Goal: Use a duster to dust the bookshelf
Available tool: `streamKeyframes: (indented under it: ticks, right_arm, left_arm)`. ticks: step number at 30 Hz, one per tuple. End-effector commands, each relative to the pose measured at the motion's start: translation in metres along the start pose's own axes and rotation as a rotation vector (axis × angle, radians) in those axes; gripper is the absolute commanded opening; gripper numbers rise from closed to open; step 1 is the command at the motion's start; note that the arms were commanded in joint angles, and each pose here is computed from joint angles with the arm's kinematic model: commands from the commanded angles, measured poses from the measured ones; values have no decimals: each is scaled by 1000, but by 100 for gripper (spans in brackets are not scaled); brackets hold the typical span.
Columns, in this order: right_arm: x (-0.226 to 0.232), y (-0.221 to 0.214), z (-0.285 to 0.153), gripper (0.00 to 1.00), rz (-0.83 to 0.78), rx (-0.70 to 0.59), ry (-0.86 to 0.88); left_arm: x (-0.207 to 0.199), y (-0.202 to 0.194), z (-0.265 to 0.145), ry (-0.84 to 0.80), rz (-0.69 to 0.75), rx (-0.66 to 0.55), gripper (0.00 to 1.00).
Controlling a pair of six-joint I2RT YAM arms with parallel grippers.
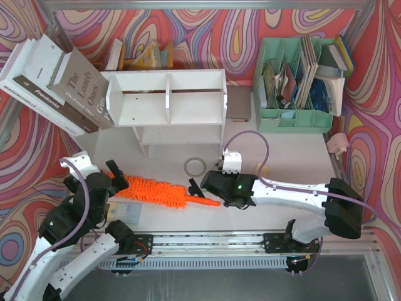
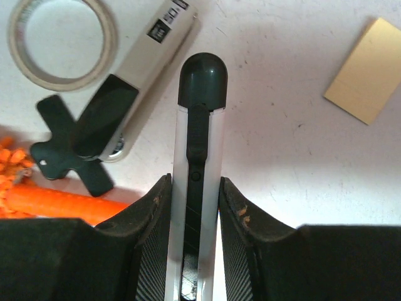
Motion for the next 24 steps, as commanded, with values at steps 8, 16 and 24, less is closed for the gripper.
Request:
streamKeyframes:
  ticks: [8, 16, 24]
  right_arm:
    - [-24, -22, 20, 17, 72, 55, -74]
    - [-27, -32, 34, 16, 87, 117, -77]
    - [-29, -36, 45, 21, 88, 154, -101]
  left_arm:
    - [2, -2, 2, 33, 22, 8, 96]
    - [1, -3, 4, 40, 29, 13, 96]
    - [0, -3, 5, 52, 39, 21, 96]
Point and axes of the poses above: each gripper's point midway between its finger pads, its own z axis out along the fingers, its own x axis along the line the jaws close on, y = z × x, the point moved 9 cm from there along -z, back along the fingers, and after that the axes turned 5 degrees about z, right-handed, at the moved point
